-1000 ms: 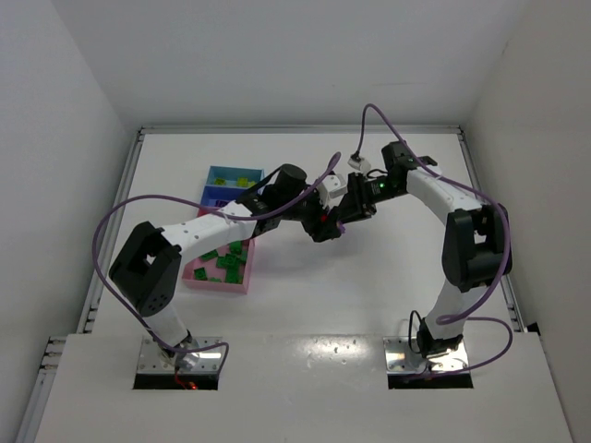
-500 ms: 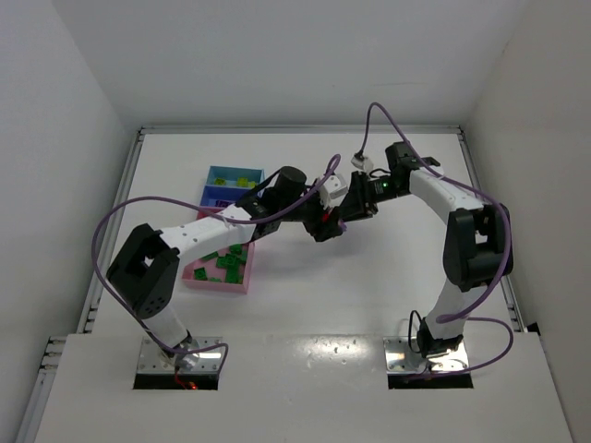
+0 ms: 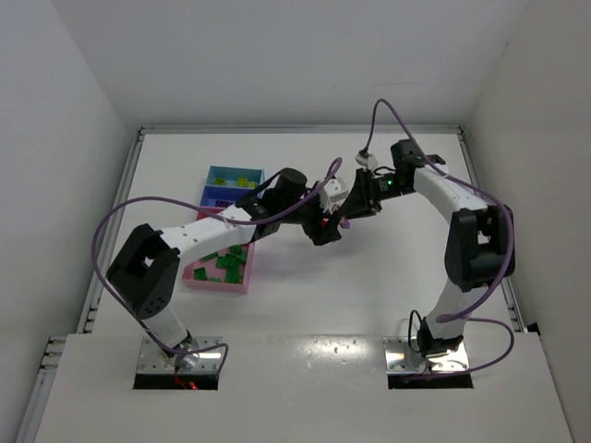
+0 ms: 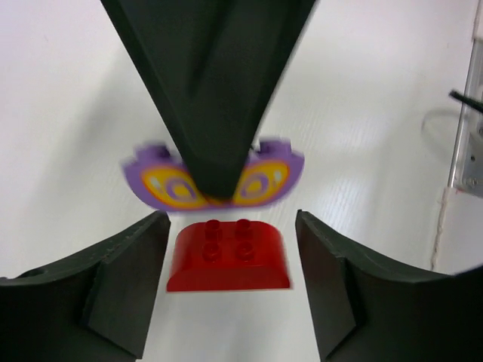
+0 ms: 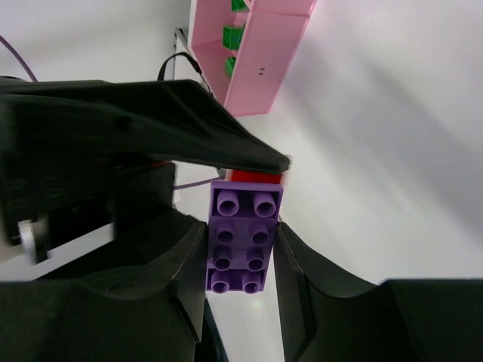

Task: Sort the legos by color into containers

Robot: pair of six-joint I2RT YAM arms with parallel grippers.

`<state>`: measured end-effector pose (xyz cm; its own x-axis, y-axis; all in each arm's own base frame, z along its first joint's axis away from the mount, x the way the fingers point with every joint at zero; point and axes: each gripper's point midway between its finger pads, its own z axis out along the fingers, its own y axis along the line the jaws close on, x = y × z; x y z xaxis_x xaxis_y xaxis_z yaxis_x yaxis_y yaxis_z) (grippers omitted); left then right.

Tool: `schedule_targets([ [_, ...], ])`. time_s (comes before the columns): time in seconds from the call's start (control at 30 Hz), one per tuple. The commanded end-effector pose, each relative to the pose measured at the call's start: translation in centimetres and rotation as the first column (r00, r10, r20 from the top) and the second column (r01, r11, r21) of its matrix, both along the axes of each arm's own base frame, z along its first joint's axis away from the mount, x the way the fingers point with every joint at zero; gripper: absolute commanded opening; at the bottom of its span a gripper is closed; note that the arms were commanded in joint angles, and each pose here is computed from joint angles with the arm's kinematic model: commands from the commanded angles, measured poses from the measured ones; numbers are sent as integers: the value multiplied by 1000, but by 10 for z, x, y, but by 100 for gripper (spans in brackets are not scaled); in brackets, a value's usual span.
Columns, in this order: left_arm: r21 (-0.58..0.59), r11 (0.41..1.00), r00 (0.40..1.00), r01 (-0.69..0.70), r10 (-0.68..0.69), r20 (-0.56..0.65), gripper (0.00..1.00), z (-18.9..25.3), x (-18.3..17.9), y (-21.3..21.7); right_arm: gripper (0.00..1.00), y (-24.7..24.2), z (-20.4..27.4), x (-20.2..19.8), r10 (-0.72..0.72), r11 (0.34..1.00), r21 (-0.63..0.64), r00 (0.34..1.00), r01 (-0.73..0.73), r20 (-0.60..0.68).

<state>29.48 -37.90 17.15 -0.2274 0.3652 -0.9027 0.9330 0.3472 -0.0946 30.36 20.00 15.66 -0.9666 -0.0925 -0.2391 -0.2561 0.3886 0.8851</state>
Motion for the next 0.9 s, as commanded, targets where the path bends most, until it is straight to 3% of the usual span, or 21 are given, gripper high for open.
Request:
schedule_targets([
  [0.0, 60, 996, 995, 66, -61, -74, 74, -22, -21, 2, 0, -3, 44, 8, 11, 998, 61, 989, -21, 149],
  [0.13, 77, 993, 993, 88, -81, -85, 76, -28, -23, 1, 0, -5, 40, 7, 15, 999, 41, 988, -21, 151],
  [0.27, 80, 993, 993, 92, -86, -77, 66, -28, -22, 1, 0, -5, 34, 4, 30, 999, 8, 986, -32, 165],
  [0.37, 80, 993, 995, 82, -77, -68, 66, -25, -22, 4, 0, -9, 24, 6, 34, 999, -46, 982, -26, 185],
  [0.43, 82, 996, 998, 46, -43, -35, 67, -19, -23, 13, 0, -20, 15, 9, 29, 993, -122, 978, -4, 208],
  [0.57, 41, 986, 987, -161, 161, 14, 70, 10, 6, 50, 0, -33, 9, 17, 52, 957, -288, 948, 44, 315],
  [0.7, 11, 875, 875, -483, 483, 30, 72, 33, 55, 119, 0, -42, 23, 43, 86, 913, -392, 890, 110, 448],
  [0.87, -22, 742, 739, -670, 670, 71, 74, 64, 73, 181, 0, -40, 61, 81, 113, 893, -411, 790, 186, 603],
])
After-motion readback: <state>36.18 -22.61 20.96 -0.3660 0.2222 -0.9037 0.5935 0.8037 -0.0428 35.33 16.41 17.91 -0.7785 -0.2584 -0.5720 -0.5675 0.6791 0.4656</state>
